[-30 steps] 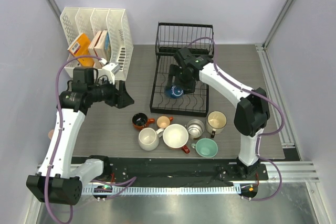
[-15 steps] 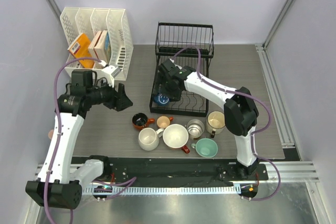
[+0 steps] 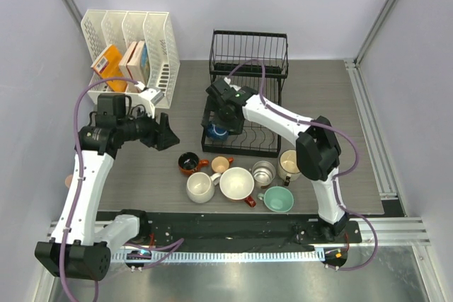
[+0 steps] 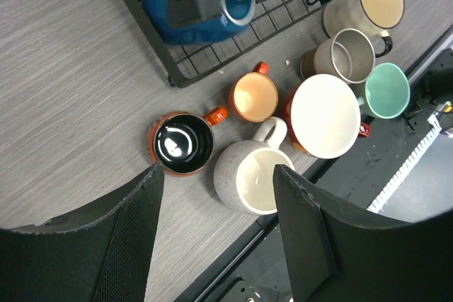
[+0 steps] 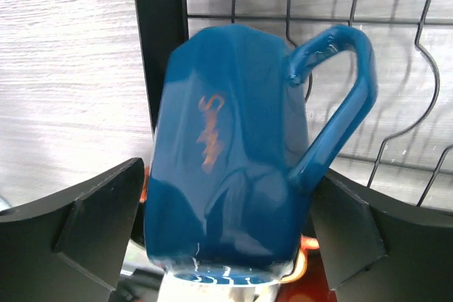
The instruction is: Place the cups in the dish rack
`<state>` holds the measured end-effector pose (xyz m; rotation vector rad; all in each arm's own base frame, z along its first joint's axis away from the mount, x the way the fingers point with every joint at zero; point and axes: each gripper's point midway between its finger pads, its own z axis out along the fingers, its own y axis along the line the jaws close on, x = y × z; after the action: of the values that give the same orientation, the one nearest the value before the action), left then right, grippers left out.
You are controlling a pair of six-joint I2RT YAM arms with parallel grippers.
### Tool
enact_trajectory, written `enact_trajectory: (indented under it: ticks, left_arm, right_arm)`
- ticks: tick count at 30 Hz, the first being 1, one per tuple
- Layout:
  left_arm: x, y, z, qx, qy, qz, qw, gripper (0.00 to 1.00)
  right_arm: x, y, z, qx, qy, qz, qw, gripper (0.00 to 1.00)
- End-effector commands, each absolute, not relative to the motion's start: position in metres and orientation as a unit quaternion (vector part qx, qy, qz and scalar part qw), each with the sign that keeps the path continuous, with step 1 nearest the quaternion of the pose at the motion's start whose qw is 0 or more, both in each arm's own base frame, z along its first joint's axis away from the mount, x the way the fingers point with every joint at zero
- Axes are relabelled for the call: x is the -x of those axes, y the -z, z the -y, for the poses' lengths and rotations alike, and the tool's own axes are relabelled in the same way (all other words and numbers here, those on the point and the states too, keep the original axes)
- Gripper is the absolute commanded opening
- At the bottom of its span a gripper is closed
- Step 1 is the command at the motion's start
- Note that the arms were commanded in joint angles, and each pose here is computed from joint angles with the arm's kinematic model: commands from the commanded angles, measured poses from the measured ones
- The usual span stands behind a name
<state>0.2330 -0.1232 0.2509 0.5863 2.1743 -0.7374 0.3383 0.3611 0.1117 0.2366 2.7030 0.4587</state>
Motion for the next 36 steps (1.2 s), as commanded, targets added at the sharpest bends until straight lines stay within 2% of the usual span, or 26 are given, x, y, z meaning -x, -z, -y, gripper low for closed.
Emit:
enact_trajectory:
  ticks: [1,12,18,22,25,26,28,33,34,35,36]
  left_arm:
    - [-0.227,-0.253,0.131,-0.244,0.312,-0.842,0.366,0.64]
    - [-0.222,-0.245,0.135,-0.249,0.333,-0.842,0.345,0.61]
    - [-0.223,-0.242,0.137,-0.246,0.339,-0.843,0.338,0.61]
    - [-0.22,-0.243,0.147,-0.266,0.339,-0.839,0.333,0.61]
    - [-0.207,-0.248,0.174,-0.313,0.335,-0.827,0.324,0.61]
    - [-0.207,-0.246,0.178,-0.325,0.317,-0.83,0.324,0.61]
    - [-0.198,-0.242,0.2,-0.357,0.317,-0.824,0.306,0.61]
    - [-0.197,-0.237,0.221,-0.393,0.282,-0.826,0.29,0.6]
    - [-0.196,-0.238,0.223,-0.392,0.285,-0.825,0.289,0.6]
    - [-0.195,-0.24,0.225,-0.391,0.289,-0.824,0.29,0.6]
    - [-0.193,-0.244,0.227,-0.391,0.297,-0.821,0.291,0.6]
  right_arm:
    - [-0.349,-0.137,-0.379,-0.045,-0.165,-0.956,0.236,1.0]
    - [-0.351,-0.168,-0.379,-0.028,-0.167,-0.948,0.271,1.0]
    - [-0.337,-0.211,-0.363,-0.02,-0.167,-0.937,0.306,1.0]
    - [-0.317,-0.261,-0.321,-0.019,-0.159,-0.921,0.355,1.0]
    - [-0.303,-0.284,-0.263,-0.039,-0.1,-0.909,0.403,1.0]
    - [-0.296,-0.269,-0.235,-0.047,-0.046,-0.914,0.401,1.0]
    - [-0.281,-0.27,-0.208,-0.069,-0.034,-0.911,0.405,1.0]
    - [-0.237,-0.211,-0.144,-0.105,0.071,-0.925,0.357,1.0]
    - [-0.23,-0.209,-0.136,-0.119,0.072,-0.924,0.355,0.97]
    - [-0.22,-0.193,-0.127,-0.129,0.089,-0.928,0.337,0.89]
    - [-0.214,-0.186,-0.124,-0.134,0.091,-0.931,0.328,0.87]
